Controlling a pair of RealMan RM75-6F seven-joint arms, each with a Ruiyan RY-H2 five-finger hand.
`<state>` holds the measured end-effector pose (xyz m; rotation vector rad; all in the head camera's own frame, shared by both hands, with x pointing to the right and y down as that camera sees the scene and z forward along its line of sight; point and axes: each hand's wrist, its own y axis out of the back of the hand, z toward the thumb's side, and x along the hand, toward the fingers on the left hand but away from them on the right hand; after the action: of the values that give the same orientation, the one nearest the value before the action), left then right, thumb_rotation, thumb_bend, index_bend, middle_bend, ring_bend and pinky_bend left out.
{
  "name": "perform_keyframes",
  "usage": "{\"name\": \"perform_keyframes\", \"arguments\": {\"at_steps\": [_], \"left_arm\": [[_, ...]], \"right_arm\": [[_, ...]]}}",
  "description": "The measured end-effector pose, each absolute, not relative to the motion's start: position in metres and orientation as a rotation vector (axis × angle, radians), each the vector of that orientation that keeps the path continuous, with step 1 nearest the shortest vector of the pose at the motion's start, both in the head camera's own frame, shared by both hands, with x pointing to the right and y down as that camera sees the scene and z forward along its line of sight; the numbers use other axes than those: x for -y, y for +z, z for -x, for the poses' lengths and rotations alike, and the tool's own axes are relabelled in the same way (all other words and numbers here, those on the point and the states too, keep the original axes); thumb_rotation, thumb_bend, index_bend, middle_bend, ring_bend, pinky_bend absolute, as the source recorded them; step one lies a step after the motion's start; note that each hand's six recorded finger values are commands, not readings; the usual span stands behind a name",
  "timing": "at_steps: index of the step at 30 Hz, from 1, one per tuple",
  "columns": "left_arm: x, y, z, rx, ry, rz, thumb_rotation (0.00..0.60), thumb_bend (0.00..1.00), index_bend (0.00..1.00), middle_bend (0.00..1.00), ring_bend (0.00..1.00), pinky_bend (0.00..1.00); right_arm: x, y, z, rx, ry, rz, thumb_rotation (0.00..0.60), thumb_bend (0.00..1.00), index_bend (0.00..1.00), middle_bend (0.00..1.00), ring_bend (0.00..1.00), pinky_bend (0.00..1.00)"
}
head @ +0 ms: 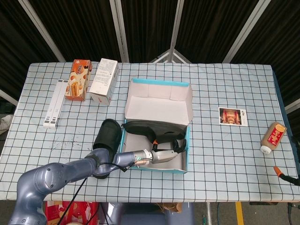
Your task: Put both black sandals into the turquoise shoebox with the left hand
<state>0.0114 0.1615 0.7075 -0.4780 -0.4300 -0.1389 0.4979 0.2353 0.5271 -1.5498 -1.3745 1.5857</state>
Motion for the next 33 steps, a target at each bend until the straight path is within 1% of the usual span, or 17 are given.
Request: {"name": "perform_keyframes", "arguments": {"at_steps": [13, 20, 33], "left_arm": [[-0.163, 0.726, -0.009, 0.444, -0.171, 0.510, 0.600, 0.46, 0.49, 0.50, 0.13, 0.18], [-0.164, 0.727, -0.014, 0.397, -0.191, 0.551, 0.600, 0.47, 0.49, 0.50, 0.14, 0.20], [-0.160, 0.737, -0.015, 0.342, -0.246, 0.627, 0.600, 0.49, 0.49, 0.50, 0.14, 0.20]], "right_arm": [[-0.235, 0.529, -0.498, 1.368, 1.592, 1.553, 0.600, 0.23, 0.09, 0.17, 0.20, 0.23], [-0.235, 0.529, -0.497, 1.366, 1.589, 1.557, 0.600, 0.23, 0.09, 0.17, 0.20, 0.23], [-0.234, 0.531, -0.498, 1.363, 1.595, 1.560, 0.600, 0.23, 0.11, 0.17, 0.20, 0.23]]}}
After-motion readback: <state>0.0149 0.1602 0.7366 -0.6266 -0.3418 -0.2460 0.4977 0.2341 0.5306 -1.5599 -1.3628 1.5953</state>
